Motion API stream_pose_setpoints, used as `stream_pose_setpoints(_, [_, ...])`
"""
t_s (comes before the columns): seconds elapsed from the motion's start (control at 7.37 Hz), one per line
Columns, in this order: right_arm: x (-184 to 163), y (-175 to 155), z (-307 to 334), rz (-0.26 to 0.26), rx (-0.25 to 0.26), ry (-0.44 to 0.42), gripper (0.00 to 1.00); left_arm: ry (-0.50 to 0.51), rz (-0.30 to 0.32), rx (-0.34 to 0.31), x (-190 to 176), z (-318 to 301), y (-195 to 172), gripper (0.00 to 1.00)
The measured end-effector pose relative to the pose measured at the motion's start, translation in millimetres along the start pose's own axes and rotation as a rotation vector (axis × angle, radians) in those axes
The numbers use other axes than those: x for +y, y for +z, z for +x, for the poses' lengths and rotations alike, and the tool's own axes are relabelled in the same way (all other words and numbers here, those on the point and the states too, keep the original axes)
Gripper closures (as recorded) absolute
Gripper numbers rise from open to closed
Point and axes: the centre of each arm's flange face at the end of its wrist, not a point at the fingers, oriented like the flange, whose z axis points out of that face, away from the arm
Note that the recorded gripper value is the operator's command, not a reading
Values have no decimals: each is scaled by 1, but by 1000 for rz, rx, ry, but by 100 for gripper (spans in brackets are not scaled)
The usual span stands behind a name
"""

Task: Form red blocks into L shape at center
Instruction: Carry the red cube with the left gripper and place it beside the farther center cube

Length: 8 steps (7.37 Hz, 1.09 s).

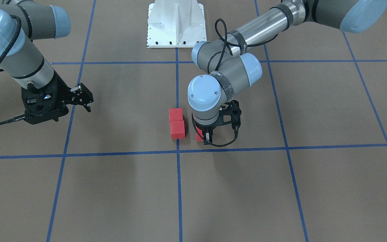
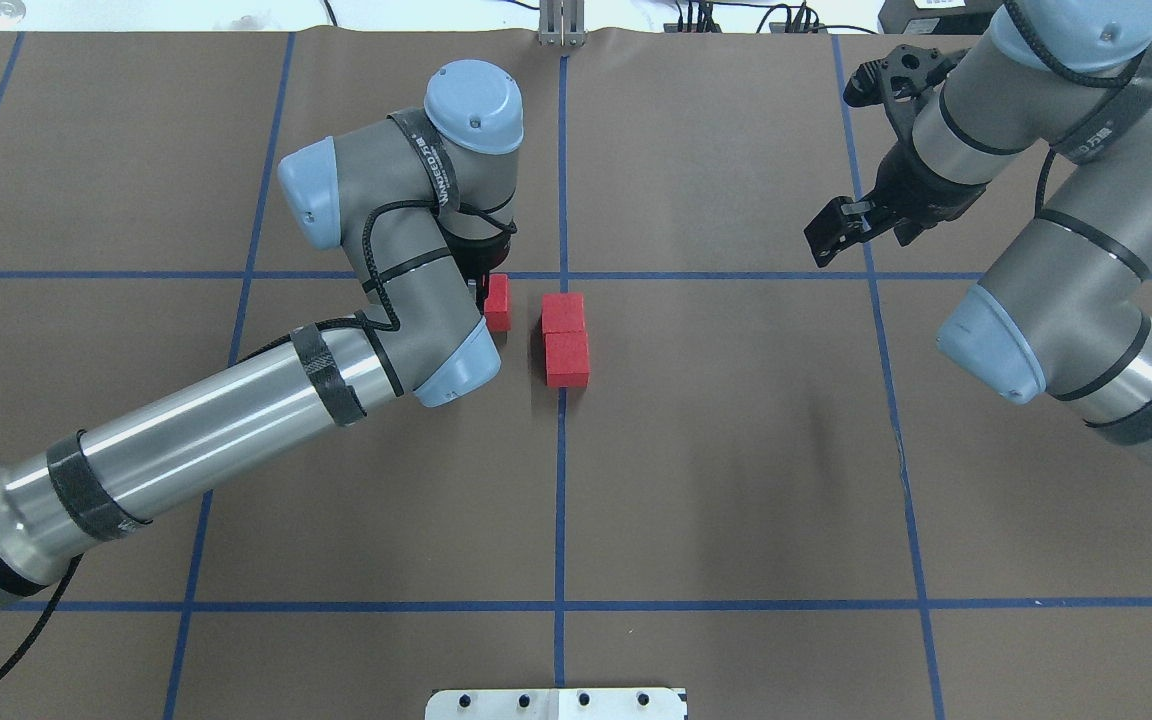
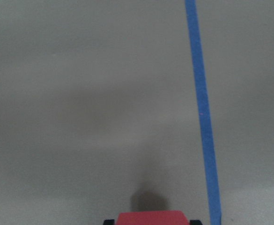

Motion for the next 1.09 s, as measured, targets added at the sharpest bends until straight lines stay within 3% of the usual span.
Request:
stream_pose_setpoints(0.27, [0,-1,1,1,0,0,1,-35,-8,3,6,-1,-6,100])
stream_pose_setpoints(1.09, [1,1,3,-2,4,3,1,-11,-17,-10,26,-20,0,100])
